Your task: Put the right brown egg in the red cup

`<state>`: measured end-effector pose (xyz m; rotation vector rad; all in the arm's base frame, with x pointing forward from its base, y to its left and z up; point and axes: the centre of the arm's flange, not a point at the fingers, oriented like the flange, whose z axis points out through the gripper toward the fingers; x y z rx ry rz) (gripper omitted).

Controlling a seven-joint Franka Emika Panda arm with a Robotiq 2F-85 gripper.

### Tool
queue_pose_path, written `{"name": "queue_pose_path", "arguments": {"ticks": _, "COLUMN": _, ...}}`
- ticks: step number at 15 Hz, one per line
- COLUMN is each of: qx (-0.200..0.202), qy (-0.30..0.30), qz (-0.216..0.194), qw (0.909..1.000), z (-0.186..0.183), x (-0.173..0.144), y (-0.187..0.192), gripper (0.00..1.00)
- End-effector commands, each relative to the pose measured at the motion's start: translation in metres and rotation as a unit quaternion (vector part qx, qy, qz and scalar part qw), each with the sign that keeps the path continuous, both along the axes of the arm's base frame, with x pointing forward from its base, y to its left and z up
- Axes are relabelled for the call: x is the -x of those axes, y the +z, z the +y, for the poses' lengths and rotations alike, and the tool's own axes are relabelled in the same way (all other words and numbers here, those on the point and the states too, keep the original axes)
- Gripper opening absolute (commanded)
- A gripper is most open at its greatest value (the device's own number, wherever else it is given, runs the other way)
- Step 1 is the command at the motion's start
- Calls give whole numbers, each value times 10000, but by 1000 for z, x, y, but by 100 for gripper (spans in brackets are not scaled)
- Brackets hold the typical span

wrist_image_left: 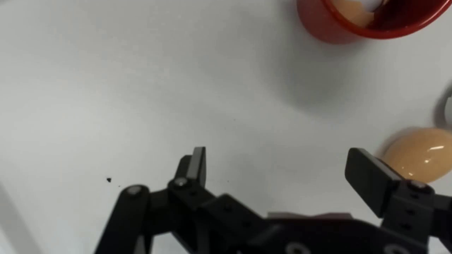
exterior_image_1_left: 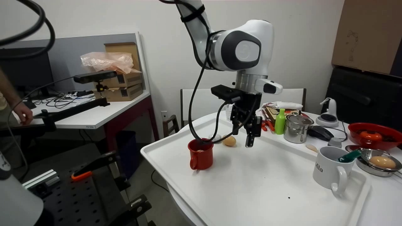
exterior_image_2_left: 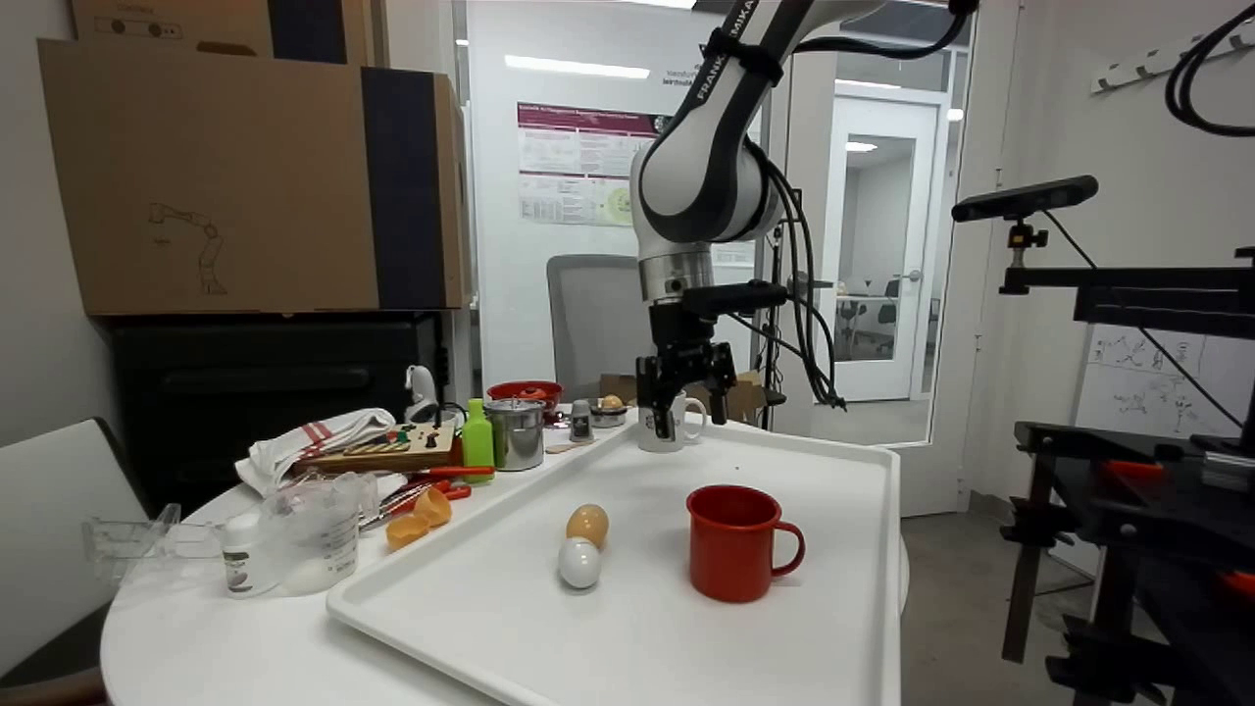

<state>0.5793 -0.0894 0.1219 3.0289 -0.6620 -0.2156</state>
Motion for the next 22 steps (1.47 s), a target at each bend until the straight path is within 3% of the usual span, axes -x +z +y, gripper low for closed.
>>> {"name": "queue_pose_path", "arguments": {"ticks": 1, "qx": 221, "qy": -423, "qz": -235, "qw": 9986, "z": -13, "x": -14, "y": 6, "gripper": 100}}
{"name": "queue_pose_path", "arguments": {"ticks": 2, "qx": 201, "qy": -509, "qz": -432, "qw": 9976, "z": -16, "x": -14, "y": 9, "gripper": 100}}
{"name": "queue_pose_path", "arguments": {"ticks": 3, "qx": 122, "qy": -301, "qz": -209, "qw": 9993, "z": -14, "x": -8, "y": 7, "gripper": 100}}
{"name": "queue_pose_path", "arguments": {"ticks": 22, "qx": 121, "qy": -319, "qz": -227, "qw": 9992, "z": -15, "x": -8, "y": 7, "gripper": 100}}
